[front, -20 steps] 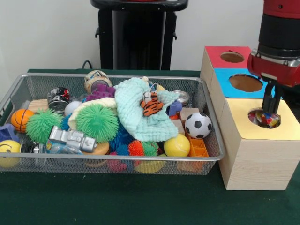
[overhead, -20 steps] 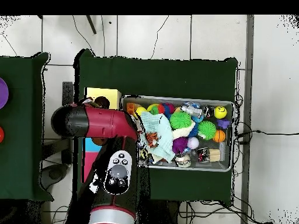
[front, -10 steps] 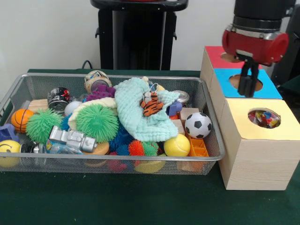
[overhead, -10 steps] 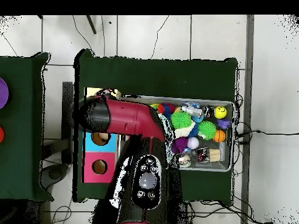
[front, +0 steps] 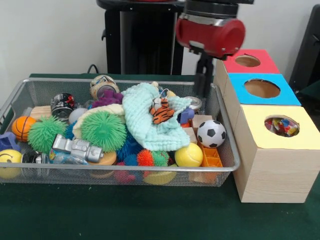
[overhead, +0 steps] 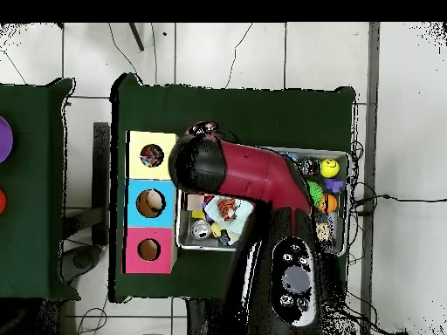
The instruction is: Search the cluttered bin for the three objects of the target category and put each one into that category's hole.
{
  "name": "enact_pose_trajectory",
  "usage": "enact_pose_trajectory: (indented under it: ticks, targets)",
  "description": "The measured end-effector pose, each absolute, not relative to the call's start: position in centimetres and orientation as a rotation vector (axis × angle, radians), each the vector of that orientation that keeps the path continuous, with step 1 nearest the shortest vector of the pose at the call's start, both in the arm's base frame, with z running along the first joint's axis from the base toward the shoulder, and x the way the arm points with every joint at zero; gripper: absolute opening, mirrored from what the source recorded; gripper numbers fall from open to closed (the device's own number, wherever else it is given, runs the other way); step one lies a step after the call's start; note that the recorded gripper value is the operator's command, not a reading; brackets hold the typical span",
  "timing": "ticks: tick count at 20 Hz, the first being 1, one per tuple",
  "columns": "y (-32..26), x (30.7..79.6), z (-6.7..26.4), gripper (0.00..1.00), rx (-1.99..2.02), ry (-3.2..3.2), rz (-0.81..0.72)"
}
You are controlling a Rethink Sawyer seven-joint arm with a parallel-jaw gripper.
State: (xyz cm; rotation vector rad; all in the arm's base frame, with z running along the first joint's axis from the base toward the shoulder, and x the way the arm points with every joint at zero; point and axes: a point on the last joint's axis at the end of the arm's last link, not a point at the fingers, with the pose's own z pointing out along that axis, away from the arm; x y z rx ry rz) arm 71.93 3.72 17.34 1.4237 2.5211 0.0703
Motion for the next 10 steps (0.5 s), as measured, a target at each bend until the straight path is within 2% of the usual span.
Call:
enact_pose_trajectory:
  ticks: [3,10]
  targets:
    - [0.0,71.7,17.3,0.0,1.412,2.511,0.031]
    - [-3.5,71.1,16.3,0.0,1.364,2.531,-0.026]
